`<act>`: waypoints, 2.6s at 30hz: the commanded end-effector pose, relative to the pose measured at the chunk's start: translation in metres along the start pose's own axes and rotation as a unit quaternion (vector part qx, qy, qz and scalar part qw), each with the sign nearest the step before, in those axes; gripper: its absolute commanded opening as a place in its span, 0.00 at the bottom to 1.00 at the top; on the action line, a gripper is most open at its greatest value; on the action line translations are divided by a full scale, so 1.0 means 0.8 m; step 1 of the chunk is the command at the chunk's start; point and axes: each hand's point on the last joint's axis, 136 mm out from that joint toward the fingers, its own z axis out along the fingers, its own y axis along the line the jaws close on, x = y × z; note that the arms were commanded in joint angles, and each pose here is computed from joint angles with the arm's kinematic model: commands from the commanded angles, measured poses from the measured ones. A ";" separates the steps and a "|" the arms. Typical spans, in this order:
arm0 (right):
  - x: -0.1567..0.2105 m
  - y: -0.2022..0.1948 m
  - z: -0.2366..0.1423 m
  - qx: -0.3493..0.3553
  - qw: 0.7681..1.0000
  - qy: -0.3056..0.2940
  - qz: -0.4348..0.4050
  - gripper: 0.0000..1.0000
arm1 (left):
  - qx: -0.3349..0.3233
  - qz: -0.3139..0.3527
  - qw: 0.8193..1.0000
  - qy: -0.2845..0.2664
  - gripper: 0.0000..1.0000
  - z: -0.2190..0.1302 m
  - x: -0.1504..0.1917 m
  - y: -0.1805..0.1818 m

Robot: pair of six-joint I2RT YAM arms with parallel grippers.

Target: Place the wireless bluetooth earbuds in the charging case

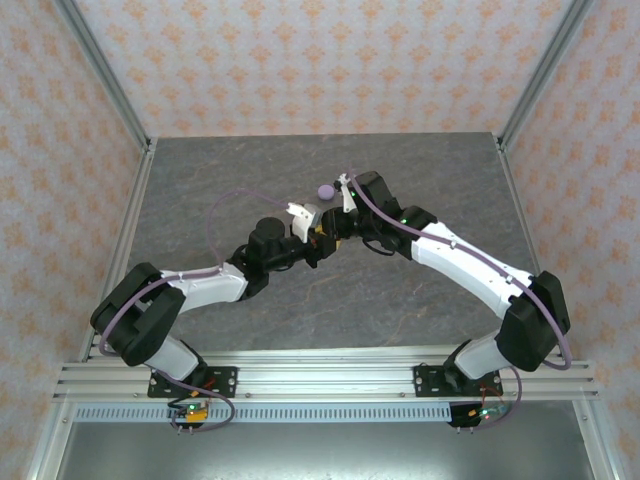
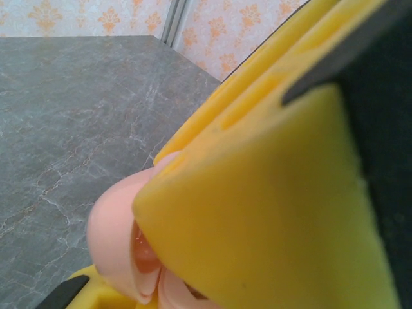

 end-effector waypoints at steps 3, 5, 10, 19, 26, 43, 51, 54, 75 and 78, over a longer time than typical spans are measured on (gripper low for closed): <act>0.005 0.004 0.000 -0.001 1.000 0.016 -0.001 0.24 | 0.011 0.044 0.998 -0.047 0.08 -0.005 -0.044 -0.020; 0.003 0.002 -0.002 0.004 1.000 0.012 -0.001 0.21 | 0.010 0.049 0.998 -0.045 0.08 -0.005 -0.043 -0.021; 0.001 0.000 -0.008 0.011 1.000 0.008 -0.005 0.18 | 0.012 0.069 0.997 -0.040 0.08 -0.006 -0.039 -0.024; -0.010 -0.002 -0.031 0.033 0.999 -0.028 -0.022 0.17 | 0.007 0.102 0.994 -0.028 0.08 -0.006 -0.031 -0.026; -0.012 -0.003 -0.036 0.039 0.998 -0.037 -0.031 0.17 | 0.011 0.101 0.995 -0.024 0.08 -0.006 -0.030 -0.028; -0.014 -0.028 -0.047 0.113 0.991 -0.054 -0.046 0.17 | -0.017 0.090 0.995 0.026 0.09 -0.001 -0.018 -0.015; -0.002 -0.083 -0.044 0.226 0.973 -0.023 -0.029 0.17 | -0.059 0.106 0.989 0.082 0.09 -0.023 0.026 0.007; 0.018 -0.107 -0.027 0.244 0.969 0.028 -0.020 0.17 | -0.048 0.115 0.989 0.078 0.09 -0.036 0.032 0.000; 0.130 -0.190 0.061 0.303 0.916 0.262 -0.009 0.15 | 0.038 0.191 0.980 0.030 0.09 -0.092 0.014 -0.058; 0.136 -0.191 0.069 0.299 0.915 0.271 -0.009 0.16 | 0.039 0.190 0.981 0.027 0.09 -0.093 0.012 -0.059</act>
